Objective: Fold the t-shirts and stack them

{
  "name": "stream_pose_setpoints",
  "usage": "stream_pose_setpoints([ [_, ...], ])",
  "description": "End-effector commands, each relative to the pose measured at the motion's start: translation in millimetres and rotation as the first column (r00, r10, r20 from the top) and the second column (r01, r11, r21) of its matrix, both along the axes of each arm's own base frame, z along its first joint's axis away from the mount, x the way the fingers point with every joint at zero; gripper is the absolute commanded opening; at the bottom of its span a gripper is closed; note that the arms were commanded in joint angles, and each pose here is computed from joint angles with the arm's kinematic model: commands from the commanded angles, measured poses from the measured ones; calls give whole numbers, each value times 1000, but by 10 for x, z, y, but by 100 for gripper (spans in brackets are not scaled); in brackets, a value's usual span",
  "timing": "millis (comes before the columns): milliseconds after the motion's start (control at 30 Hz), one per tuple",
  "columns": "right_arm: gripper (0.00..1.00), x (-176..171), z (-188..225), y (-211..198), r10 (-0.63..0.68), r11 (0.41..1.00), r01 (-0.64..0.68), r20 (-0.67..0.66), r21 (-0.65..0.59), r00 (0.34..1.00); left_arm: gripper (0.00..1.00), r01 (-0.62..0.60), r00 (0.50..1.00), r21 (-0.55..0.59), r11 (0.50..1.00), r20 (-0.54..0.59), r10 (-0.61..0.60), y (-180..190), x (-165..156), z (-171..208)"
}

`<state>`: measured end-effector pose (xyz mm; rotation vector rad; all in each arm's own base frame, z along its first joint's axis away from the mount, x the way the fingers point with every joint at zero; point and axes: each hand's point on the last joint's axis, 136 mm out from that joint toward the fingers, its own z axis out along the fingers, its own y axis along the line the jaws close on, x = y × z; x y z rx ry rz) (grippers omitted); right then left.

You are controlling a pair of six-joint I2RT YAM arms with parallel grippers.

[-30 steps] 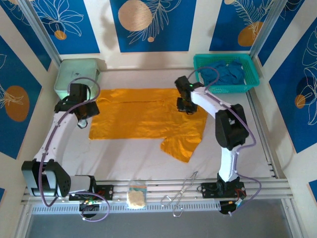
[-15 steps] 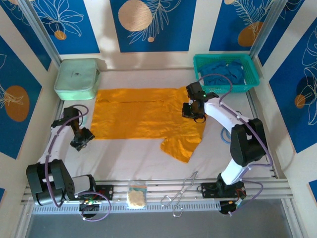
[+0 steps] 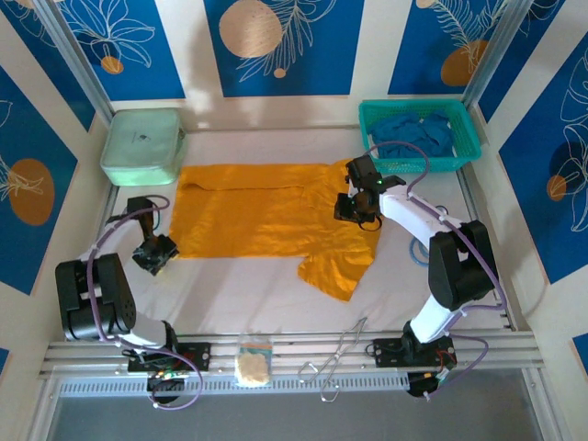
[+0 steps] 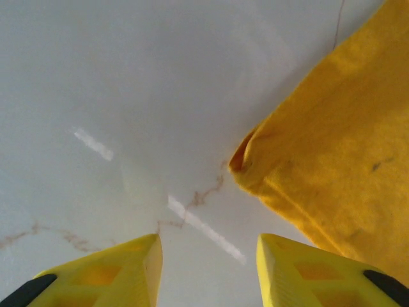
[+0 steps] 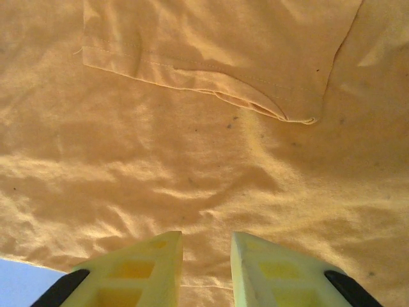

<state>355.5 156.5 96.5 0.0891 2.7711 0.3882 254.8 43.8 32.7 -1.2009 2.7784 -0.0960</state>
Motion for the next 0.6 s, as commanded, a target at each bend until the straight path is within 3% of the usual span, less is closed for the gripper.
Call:
stream_pose_setpoints([
  [0,26,-22,42,32,14,1000,-14,-1,23,1000,43,-13,999,32,999,46,11,108,218,42],
  [367,25,-75,38,29,20,1000,-20,-24,-1,1000,34,9,1000,20,1000,23,-10,136,451,-197],
  [567,25,-65,208,-11,16,1000,-16,3,-17,1000,24,23,1000,8,1000,17,-24,112,476,-285],
])
